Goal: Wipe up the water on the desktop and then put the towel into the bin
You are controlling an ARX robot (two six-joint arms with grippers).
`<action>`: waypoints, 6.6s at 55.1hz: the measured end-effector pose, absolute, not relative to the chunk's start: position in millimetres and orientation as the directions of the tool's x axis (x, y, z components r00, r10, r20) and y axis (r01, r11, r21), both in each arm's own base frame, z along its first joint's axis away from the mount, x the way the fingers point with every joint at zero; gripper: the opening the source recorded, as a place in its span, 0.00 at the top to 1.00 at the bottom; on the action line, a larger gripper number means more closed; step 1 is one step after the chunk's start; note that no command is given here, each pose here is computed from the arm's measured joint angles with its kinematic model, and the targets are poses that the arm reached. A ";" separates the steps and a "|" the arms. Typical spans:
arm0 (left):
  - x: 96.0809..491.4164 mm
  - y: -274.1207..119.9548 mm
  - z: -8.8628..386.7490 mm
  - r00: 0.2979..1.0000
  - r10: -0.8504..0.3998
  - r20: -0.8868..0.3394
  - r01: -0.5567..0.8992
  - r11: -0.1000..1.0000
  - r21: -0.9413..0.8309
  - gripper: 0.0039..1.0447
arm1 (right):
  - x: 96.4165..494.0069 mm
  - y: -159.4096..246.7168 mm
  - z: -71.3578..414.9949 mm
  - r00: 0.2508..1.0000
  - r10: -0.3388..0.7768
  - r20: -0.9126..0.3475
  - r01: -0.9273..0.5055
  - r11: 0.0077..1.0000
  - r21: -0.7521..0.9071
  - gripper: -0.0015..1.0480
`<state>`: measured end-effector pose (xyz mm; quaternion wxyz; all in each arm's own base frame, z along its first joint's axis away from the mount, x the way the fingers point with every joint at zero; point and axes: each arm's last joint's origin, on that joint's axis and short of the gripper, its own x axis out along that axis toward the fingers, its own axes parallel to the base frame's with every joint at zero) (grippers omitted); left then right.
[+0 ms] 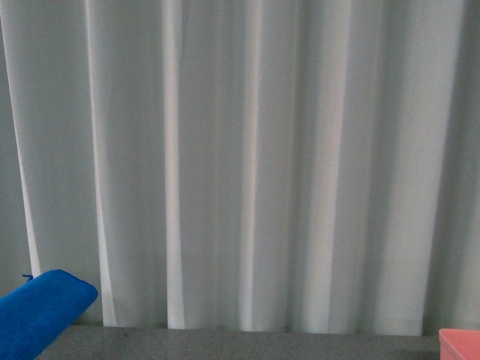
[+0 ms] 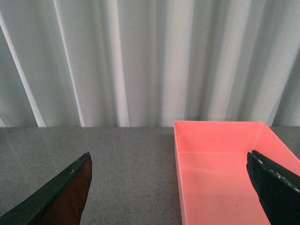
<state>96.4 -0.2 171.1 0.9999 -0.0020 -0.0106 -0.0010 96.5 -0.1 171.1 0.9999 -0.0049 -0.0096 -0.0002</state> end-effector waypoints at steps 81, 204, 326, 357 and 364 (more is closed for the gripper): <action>412.4 48.6 217.9 0.787 0.217 -0.577 -0.043 0.953 0.299 0.06 | 96.5 -0.1 171.1 1.000 0.000 0.020 0.000 1.000 -0.010 0.07; 290.8 -88.5 273.0 0.694 -0.636 -0.337 0.599 0.770 -0.218 0.96 | 96.5 0.0 171.1 1.000 0.001 0.020 -0.001 1.000 -0.010 0.07; 295.6 -165.1 251.3 0.635 -0.706 -0.312 0.623 0.708 -0.333 0.96 | 268.2 125.8 164.3 0.440 0.893 -0.093 -0.824 0.443 0.353 0.07; 295.8 -164.8 251.3 0.639 -0.703 -0.313 0.620 0.711 -0.332 0.96 | 274.2 157.6 158.1 0.510 0.853 -0.114 -0.784 0.515 0.347 0.52; 295.9 -164.8 251.8 0.639 -0.703 -0.311 0.621 0.710 -0.332 0.96 | 276.4 155.0 158.6 0.535 0.838 -0.105 -0.771 0.535 0.347 0.68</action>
